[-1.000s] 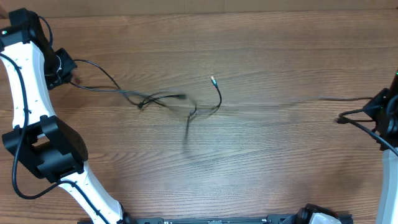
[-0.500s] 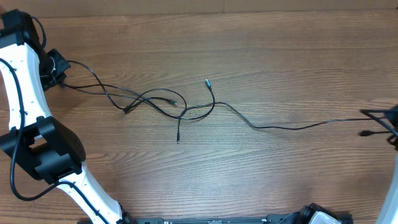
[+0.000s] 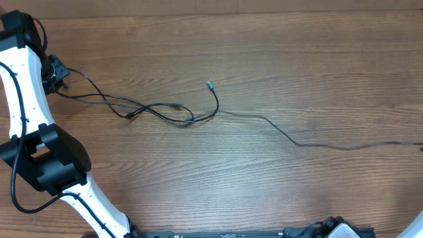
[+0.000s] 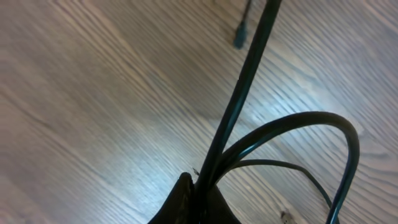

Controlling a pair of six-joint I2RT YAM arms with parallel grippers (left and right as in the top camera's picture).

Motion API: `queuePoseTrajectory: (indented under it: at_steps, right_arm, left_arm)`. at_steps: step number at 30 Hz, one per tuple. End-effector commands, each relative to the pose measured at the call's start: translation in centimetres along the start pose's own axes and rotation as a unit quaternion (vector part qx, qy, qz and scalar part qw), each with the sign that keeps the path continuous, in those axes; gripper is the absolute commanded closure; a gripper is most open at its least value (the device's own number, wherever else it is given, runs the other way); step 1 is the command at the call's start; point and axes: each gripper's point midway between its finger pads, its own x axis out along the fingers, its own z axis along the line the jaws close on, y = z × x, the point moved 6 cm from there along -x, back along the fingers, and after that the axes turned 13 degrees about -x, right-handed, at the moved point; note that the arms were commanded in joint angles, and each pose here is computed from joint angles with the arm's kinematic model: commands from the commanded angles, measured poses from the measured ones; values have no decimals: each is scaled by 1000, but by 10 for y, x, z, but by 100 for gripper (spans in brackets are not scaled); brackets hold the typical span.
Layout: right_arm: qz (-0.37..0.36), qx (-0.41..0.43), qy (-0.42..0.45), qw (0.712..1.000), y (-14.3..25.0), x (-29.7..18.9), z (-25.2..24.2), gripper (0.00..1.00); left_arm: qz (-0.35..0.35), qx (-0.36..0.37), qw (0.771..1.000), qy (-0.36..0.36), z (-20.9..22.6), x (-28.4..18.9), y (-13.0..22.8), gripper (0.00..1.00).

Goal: Untangle cables
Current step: 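Release the cable on the right side and withdraw the right gripper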

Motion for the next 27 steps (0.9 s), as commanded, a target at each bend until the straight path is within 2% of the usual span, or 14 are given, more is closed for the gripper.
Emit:
queuePoseTrajectory:
  at_steps: [1, 13, 19, 21, 27]
  right_arm:
    - [-5, 23, -8, 1000, -10, 6, -6, 96]
    - [22, 20, -21, 999, -8, 31, 4, 96]
    - [31, 17, -21, 999, -9, 54, 13, 96]
    - [27, 18, -22, 999, -12, 63, 16, 96]
    - [-2, -1, -27, 1000, -25, 89, 28, 96]
  left_arm:
    - [-17, -9, 999, -32, 10, 6, -7, 96]
    - [0, -11, 1000, -8, 7, 6, -5, 95]
    - [8, -10, 1000, -1, 5, 6, -2, 90]
    - [15, -8, 1000, 6, 4, 6, -1, 96]
    - [34, 60, 997, 41, -8, 5, 7, 95]
